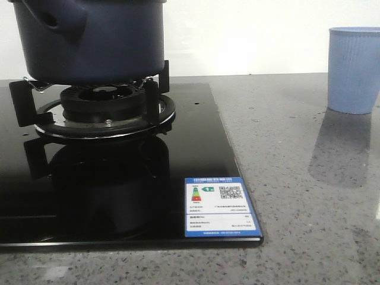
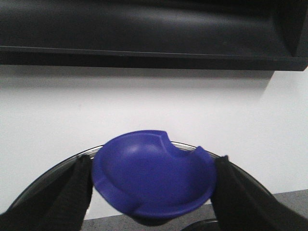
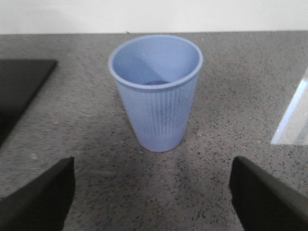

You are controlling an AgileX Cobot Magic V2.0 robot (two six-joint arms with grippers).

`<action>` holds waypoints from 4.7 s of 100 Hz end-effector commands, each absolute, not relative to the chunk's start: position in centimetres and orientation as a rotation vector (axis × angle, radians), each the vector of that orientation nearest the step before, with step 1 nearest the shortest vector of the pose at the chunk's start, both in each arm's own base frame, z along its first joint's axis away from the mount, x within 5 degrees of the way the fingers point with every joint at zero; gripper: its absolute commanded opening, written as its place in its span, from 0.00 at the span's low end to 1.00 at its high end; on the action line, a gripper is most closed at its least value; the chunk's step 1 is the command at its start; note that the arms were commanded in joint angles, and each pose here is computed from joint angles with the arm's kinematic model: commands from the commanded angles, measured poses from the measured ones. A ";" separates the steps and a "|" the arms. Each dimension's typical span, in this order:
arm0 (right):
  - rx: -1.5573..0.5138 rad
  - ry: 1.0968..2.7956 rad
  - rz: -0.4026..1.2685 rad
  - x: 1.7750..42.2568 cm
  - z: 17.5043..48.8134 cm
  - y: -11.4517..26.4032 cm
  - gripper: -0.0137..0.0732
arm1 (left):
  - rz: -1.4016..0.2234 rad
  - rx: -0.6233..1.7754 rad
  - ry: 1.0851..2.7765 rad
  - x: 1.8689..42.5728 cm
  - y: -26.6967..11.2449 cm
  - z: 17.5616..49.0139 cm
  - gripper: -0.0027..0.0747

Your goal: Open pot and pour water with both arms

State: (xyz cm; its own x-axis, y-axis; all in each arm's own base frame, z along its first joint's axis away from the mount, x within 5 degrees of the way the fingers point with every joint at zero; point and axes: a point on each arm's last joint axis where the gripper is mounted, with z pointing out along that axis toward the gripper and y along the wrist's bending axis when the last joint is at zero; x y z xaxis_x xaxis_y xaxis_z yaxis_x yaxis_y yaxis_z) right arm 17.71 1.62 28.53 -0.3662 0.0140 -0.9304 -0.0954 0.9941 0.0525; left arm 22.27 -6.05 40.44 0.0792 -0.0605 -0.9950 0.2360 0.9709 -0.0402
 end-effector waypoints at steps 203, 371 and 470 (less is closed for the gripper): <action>-0.321 1.801 0.077 27.9 34.2 6.5 0.53 | -0.204 0.080 1.316 21.3 -5.1 43.2 0.51; -1.257 1.521 -0.505 30.4 42.1 19.8 0.53 | -0.199 0.071 1.293 21.3 -5.0 43.4 0.51; -1.463 1.065 -0.918 32.0 41.8 22.5 0.53 | -0.200 0.073 1.298 21.3 -5.0 43.3 0.51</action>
State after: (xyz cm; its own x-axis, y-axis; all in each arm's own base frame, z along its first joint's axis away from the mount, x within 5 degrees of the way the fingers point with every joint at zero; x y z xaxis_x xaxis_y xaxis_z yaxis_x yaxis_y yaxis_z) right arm 32.94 22.98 38.11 0.2561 -0.9660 -0.0351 -0.2786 -0.0390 -0.9596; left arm 22.23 -5.69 40.64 0.0948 -0.0644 -0.9934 0.2202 0.9745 -0.0422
